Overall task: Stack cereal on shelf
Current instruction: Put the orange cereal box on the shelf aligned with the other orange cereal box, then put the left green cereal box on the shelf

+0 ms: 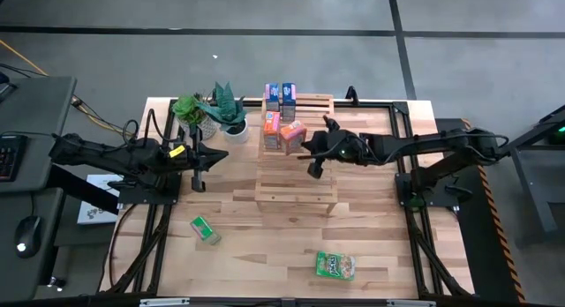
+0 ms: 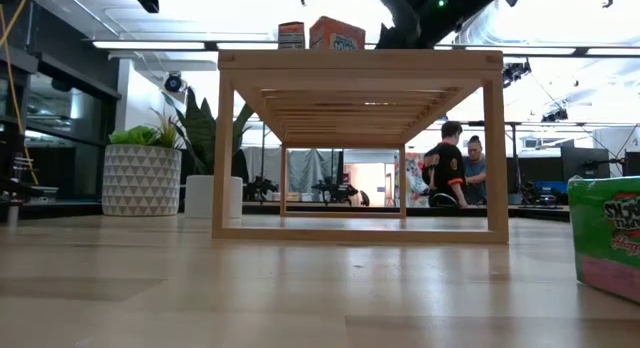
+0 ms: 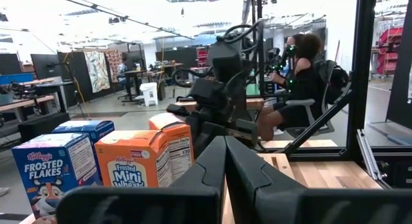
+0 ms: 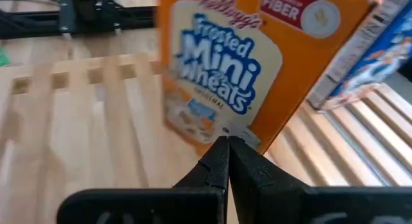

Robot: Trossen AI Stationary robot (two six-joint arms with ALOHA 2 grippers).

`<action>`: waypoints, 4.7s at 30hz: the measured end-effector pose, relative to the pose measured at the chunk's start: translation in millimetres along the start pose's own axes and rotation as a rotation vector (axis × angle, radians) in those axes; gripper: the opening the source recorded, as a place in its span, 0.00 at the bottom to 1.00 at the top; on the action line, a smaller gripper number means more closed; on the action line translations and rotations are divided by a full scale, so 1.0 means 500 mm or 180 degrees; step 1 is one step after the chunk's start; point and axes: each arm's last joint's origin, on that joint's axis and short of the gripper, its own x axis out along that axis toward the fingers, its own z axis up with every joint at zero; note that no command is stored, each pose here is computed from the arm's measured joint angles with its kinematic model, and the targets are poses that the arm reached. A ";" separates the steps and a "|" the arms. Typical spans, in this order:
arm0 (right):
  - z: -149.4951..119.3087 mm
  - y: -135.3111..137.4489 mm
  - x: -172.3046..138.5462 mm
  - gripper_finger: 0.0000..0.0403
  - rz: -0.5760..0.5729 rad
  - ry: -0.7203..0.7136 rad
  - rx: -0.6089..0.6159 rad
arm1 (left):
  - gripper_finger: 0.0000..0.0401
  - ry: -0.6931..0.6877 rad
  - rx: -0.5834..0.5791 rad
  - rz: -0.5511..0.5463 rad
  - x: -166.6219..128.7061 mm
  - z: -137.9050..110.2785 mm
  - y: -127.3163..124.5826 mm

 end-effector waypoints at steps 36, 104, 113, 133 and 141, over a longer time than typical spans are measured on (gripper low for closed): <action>0.045 -0.085 0.030 0.00 -0.0074 -0.0725 0.0466 | 0.00 0.0000 0.0001 0.0002 0.000 0.000 0.000; -0.092 0.167 -0.216 0.00 -0.0253 -0.0600 0.0102 | 0.76 0.1606 0.0207 -0.1115 0.105 0.057 -0.057; -0.093 0.168 -0.216 0.00 -0.0179 -0.0578 0.0097 | 0.79 0.3364 -0.0060 -0.1506 0.061 0.027 -0.151; -0.094 0.168 -0.216 0.00 -0.0136 -0.0561 0.0161 | 0.77 0.3882 0.1047 -0.1898 -0.023 -0.030 -0.299; -0.094 0.169 -0.215 0.00 -0.0138 -0.0557 0.0153 | 0.77 0.4138 0.1291 -0.1853 -0.028 -0.058 -0.307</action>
